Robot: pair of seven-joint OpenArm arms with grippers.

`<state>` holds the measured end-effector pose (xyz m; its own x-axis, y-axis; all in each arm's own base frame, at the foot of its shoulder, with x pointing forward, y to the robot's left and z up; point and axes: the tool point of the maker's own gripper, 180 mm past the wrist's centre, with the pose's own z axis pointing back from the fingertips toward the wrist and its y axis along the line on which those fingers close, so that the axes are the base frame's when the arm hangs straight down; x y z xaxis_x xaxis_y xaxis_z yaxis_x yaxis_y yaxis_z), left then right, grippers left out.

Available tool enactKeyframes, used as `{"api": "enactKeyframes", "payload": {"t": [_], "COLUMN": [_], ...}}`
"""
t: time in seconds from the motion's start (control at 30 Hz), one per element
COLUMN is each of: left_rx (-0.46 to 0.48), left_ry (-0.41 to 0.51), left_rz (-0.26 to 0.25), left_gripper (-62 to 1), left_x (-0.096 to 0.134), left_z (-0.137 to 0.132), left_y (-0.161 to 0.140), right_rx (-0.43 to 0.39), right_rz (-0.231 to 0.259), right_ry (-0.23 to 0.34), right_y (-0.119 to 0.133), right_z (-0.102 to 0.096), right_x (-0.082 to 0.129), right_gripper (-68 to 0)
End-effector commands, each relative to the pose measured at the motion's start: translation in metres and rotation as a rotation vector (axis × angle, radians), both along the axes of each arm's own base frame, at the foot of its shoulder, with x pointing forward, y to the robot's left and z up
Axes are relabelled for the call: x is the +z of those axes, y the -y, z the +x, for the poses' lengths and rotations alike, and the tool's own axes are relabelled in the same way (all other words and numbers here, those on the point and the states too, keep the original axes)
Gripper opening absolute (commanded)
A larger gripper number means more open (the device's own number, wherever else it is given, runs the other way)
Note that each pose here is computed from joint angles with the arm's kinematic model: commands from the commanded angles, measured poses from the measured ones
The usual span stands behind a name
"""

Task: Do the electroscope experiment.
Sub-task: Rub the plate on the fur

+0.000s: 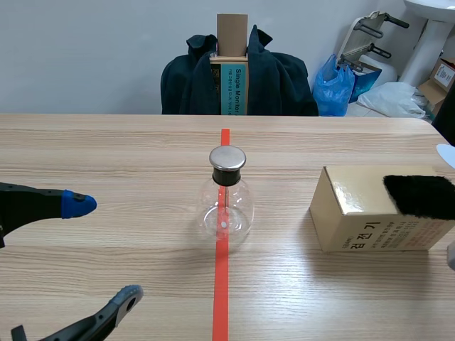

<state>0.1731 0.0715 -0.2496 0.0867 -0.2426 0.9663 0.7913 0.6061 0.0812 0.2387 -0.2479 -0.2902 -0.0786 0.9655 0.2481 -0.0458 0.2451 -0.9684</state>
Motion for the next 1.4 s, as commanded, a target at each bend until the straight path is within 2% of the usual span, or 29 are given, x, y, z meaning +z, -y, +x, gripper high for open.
{"api": "enactKeyframes", "payload": {"t": [0.0, 0.2, 0.27, 0.5, 0.67, 0.87, 0.97, 1.2, 1.23, 1.37], "left_rx": [-0.003, -0.004, -0.004, -0.003, -0.003, -0.003, -0.003, -0.003, -0.003, -0.003], "left_ry": [0.012, 0.012, 0.012, 0.012, 0.012, 0.012, 0.012, 0.013, 0.013, 0.012], "left_rz": [-0.022, -0.022, -0.022, -0.022, -0.022, -0.022, -0.022, -0.022, -0.022, -0.022], "left_gripper": [1.4, 1.4, 1.4, 1.4, 1.4, 1.4, 1.4, 1.4, 1.4, 1.4], "left_x": [0.005, 0.005, 0.005, 0.005, 0.005, 0.005, 0.005, 0.005, 0.005, 0.005], "left_z": [0.000, 0.000, 0.000, 0.000, 0.000, 0.000, 0.000, 0.000, 0.000, 0.000], "left_y": [0.003, 0.003, 0.003, 0.003, 0.003, 0.003, 0.003, 0.003, 0.003, 0.003], "right_rx": [0.016, 0.073, 0.088, 0.120, 0.099, 0.044, 0.033, 0.008, 0.023, 0.206], "right_rz": [-0.034, -0.081, -0.113, -0.179, -0.205, -0.237, -0.235, -0.235, -0.236, -0.240], "right_ry": [0.013, -0.056, -0.062, -0.115, -0.117, -0.131, -0.148, -0.135, -0.136, -0.155], "right_y": [0.002, -0.006, -0.008, -0.010, 0.000, 0.017, 0.019, 0.024, 0.020, -0.013], "right_z": [0.005, -0.004, -0.008, -0.022, -0.025, -0.020, -0.020, -0.013, -0.013, -0.022], "right_x": [0.006, -0.018, -0.025, -0.050, -0.053, -0.052, -0.055, -0.052, -0.052, -0.060], "right_gripper": [-66.5, -66.5, -66.5, -66.5, -66.5, -66.5, -66.5, -66.5, -66.5, -66.5]}}
